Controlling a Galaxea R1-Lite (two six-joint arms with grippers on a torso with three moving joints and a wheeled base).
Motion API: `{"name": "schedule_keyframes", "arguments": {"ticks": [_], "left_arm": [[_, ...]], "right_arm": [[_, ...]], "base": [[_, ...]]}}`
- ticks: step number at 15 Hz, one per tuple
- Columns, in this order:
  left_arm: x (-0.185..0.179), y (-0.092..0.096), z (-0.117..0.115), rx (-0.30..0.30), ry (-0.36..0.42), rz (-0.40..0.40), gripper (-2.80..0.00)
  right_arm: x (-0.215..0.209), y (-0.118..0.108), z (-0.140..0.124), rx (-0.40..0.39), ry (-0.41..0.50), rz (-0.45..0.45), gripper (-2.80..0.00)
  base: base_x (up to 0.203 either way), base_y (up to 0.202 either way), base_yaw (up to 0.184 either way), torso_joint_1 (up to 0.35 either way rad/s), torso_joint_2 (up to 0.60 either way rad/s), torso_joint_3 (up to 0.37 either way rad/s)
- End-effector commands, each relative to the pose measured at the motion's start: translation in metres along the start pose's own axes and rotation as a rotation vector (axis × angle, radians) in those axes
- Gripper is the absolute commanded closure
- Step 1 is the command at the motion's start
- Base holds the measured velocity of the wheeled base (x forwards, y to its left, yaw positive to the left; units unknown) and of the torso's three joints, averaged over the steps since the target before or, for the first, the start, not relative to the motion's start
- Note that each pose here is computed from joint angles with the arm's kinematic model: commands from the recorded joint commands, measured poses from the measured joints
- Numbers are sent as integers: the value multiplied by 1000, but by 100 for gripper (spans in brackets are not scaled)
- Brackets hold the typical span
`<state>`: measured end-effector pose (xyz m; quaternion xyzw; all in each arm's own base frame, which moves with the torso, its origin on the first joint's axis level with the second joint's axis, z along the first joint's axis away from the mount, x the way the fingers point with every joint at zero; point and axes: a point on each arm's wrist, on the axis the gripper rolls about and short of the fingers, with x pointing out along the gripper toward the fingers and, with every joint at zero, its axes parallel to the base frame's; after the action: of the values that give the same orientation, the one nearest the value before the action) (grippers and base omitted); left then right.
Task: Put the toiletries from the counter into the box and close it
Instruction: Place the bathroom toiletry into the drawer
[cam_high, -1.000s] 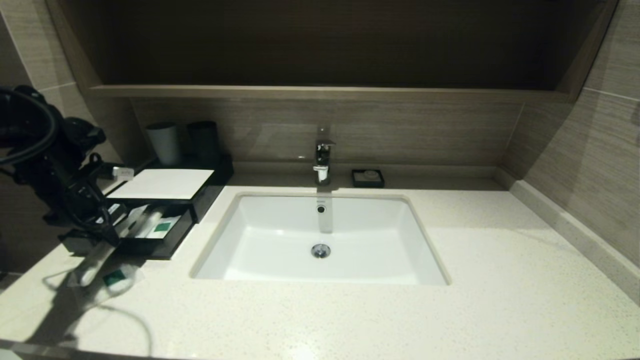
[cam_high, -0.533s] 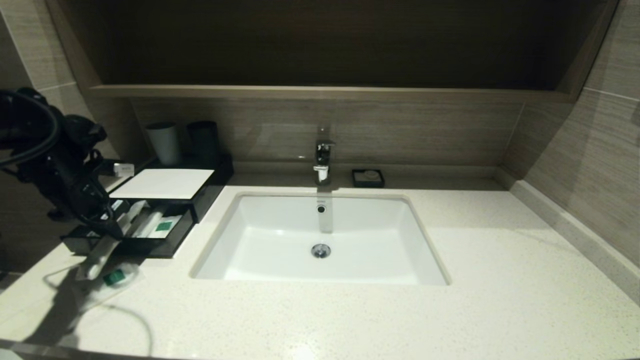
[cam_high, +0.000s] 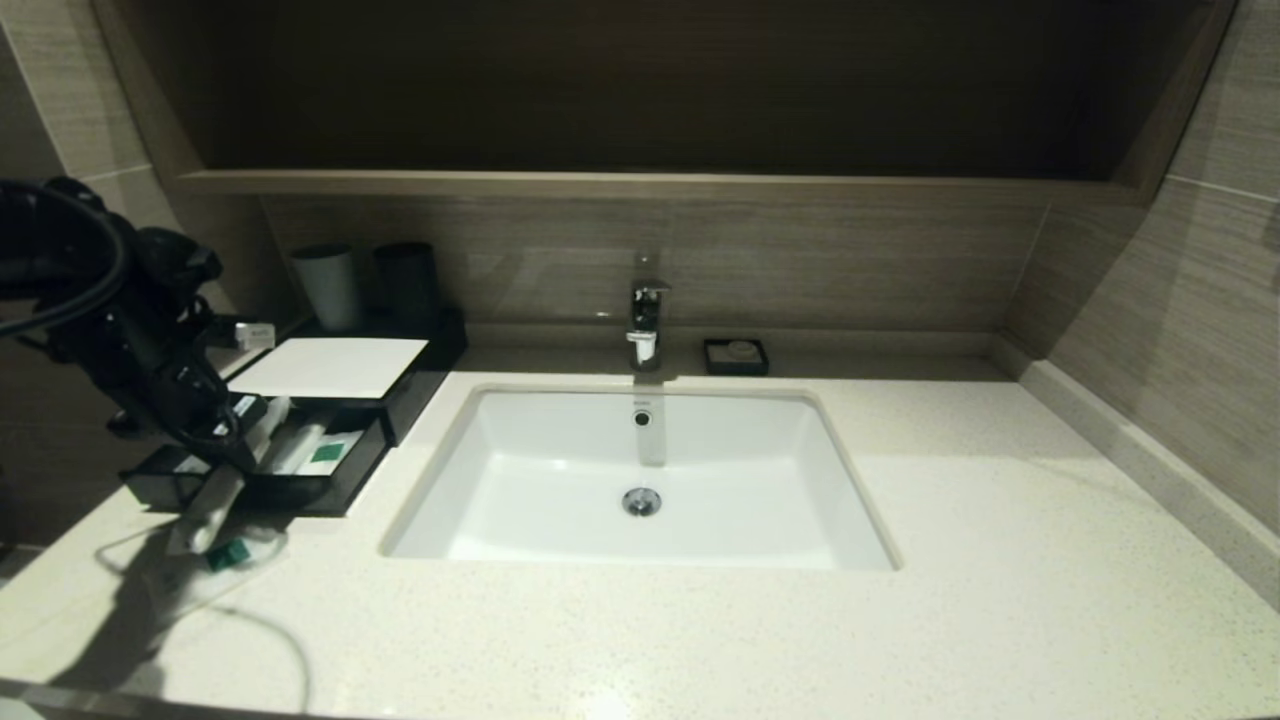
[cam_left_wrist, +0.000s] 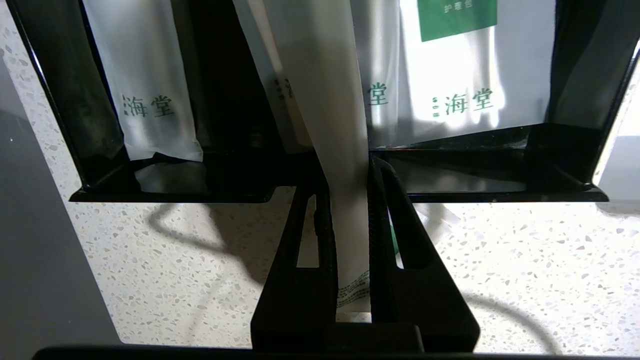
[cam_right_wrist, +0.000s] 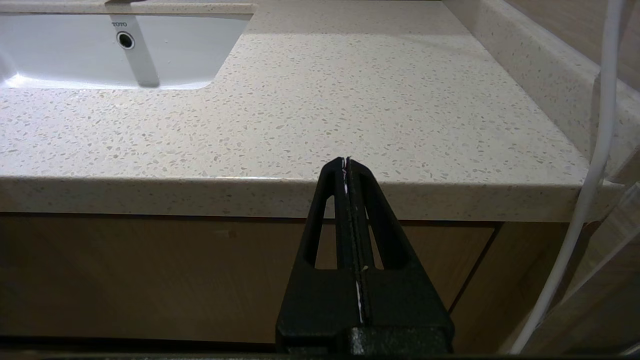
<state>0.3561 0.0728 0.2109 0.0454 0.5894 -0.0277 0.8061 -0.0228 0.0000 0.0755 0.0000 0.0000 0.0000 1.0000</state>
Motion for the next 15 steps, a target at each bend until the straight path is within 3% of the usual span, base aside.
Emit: {"name": "schedule_keyframes", "arguments": {"ticks": [1, 15], "left_arm": [[-4, -1, -2, 3, -3, 0, 0], [-12, -4, -11, 7, 61, 0, 0]], "right_arm": [[0, 0, 0, 0, 0, 0, 0], [0, 0, 0, 0, 0, 0, 0]], "base": [[0, 0, 0, 0, 0, 0], [0, 0, 0, 0, 0, 0]]}}
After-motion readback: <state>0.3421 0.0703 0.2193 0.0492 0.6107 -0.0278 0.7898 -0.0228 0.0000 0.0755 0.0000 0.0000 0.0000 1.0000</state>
